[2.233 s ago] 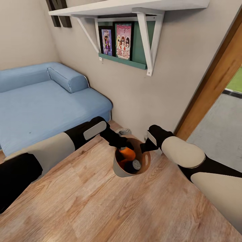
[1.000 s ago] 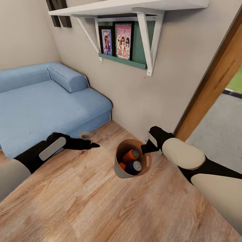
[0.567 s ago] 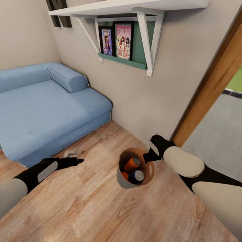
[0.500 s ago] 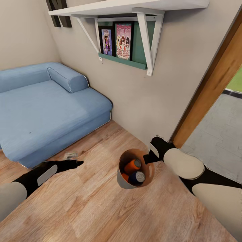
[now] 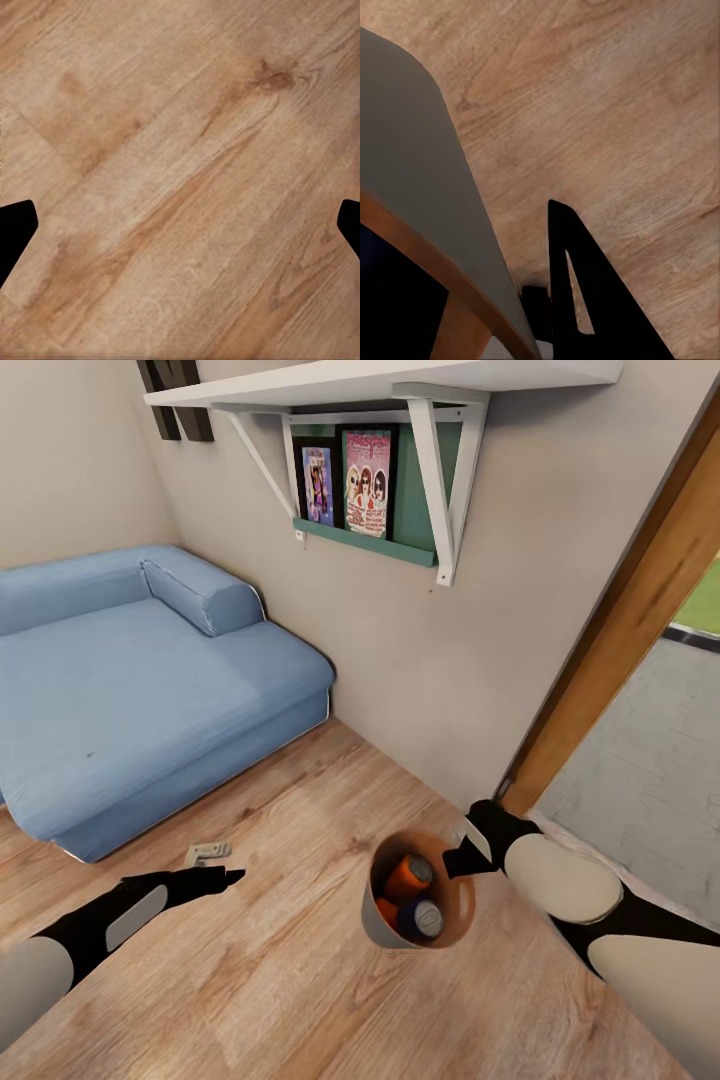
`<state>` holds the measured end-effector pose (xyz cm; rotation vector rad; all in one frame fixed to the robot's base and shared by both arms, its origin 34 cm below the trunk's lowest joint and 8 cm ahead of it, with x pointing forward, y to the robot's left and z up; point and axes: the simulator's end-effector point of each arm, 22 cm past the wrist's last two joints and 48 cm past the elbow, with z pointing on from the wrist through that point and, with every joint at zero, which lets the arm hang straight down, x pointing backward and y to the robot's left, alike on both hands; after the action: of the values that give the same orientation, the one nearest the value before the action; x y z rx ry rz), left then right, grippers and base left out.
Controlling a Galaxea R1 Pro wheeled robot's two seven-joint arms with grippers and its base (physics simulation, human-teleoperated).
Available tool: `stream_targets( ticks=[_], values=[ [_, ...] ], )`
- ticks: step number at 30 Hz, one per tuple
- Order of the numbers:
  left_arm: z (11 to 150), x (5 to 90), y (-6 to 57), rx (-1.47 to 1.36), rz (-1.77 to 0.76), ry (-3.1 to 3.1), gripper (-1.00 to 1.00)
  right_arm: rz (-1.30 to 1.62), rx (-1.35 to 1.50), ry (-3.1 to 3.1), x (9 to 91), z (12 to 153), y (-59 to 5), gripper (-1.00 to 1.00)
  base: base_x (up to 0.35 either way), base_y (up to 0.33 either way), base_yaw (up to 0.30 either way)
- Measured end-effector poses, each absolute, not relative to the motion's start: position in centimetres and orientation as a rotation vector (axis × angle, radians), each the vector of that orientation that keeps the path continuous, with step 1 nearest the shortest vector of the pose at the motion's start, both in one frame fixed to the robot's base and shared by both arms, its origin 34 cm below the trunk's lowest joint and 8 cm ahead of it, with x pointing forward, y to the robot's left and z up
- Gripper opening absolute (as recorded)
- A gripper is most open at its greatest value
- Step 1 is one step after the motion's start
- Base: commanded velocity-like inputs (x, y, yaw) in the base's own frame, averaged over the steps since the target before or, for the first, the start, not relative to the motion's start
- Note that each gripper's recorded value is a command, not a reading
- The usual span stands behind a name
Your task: Put the three can of soda from the living room inside the tash can in the kitchen.
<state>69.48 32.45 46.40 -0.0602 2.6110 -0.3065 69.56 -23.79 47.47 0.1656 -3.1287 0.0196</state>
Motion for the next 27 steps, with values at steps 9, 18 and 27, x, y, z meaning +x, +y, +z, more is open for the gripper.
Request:
stream_targets(
  ticks=[9,18,27],
  values=[
    [45.7,69.2,31.9,-0.064,-0.308,2.615,1.00,-0.034,0.185,-3.135,67.4,44.9,-22.8,-1.00,0.000,0.000,0.000],
    [43.9,69.1,31.5,-0.064,-0.310,2.576,1.00,-0.019,0.212,-3.134,66.6,42.6,-22.9,-1.00,0.000,0.000,0.000],
    [42.0,68.8,31.5,-0.064,-0.310,2.572,1.00,-0.025,0.218,-3.133,66.1,40.6,-22.6,-1.00,0.000,0.000,0.000]
  ],
)
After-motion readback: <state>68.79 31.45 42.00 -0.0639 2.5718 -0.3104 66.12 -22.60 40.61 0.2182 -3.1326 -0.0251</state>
